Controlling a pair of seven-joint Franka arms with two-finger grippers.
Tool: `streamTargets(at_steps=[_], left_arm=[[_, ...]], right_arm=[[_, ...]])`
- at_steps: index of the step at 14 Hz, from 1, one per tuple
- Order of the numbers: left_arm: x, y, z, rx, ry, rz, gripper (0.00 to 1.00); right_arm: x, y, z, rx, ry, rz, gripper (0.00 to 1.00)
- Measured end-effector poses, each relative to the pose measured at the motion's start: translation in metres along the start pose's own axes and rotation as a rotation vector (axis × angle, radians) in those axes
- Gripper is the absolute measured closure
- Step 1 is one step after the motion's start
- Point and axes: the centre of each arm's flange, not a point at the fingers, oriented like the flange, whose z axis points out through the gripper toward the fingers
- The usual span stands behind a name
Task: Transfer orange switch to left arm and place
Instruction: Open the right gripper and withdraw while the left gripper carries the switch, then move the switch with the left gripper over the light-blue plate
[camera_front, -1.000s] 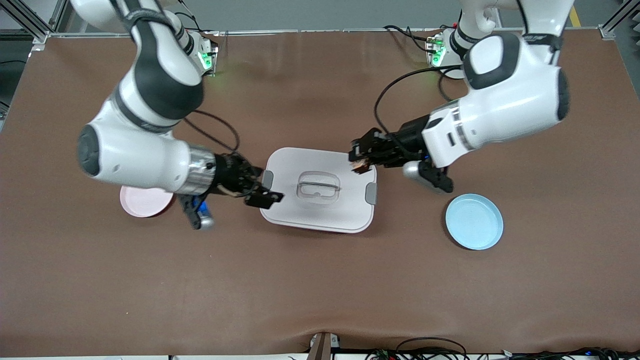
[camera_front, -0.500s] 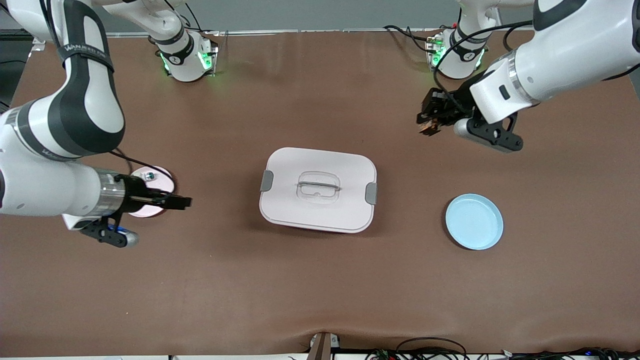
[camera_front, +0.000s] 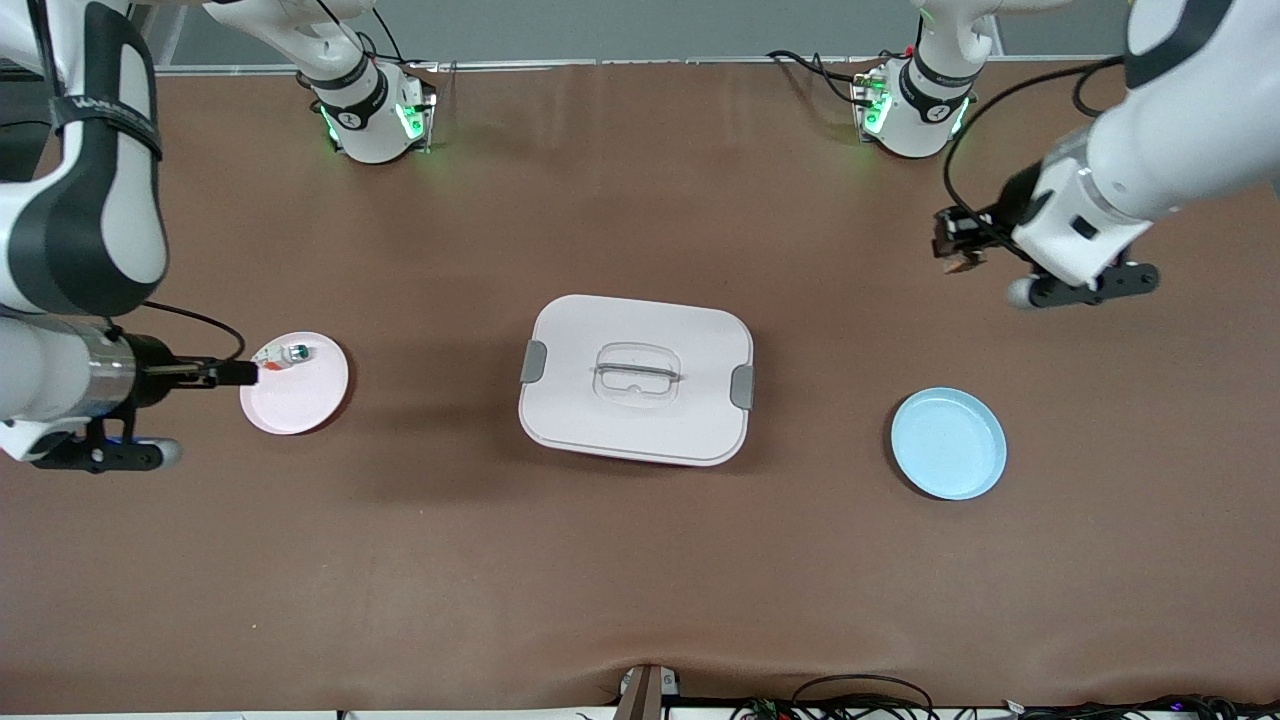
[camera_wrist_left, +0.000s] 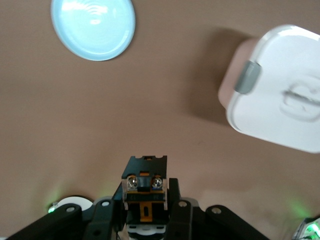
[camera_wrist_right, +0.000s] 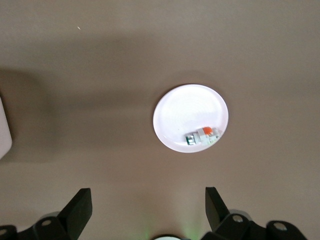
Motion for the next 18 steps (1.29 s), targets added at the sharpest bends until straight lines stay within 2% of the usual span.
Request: streamTargets(at_steps=[2, 4, 8, 10, 13, 15, 18], left_arm=[[0.022, -0.043, -0.004, -0.013, -0.001, -0.151, 0.66], [0.039, -0.076, -0.005, 0.016, 0.024, -0.356, 0.66], [0.070, -0.079, 0.013, 0.022, 0.111, -0.726, 0.66], [0.086, -0.078, 0.036, 0.003, 0.138, -0.858, 0.66], [0.106, -0.083, 0.081, -0.017, 0.220, -1.009, 0.66], [0.114, -0.087, 0.117, -0.034, 0.258, -1.050, 0.66], [0.124, -0.102, 0.159, -0.068, 0.281, -1.077, 0.66]], right_arm=[[-0.005, 0.021, -0.005, 0.010, -0.005, -0.002, 0.00], [-0.007, 0.028, -0.007, 0.013, -0.003, -0.018, 0.00], [-0.007, 0.032, -0.007, 0.015, -0.003, -0.015, 0.00], [-0.007, 0.040, -0.008, 0.018, 0.002, -0.004, 0.00], [-0.012, 0.046, -0.019, 0.021, 0.028, 0.004, 0.00], [-0.021, 0.049, -0.033, 0.023, 0.056, 0.007, 0.00], [-0.039, 0.061, -0.061, 0.031, 0.124, 0.019, 0.00]])
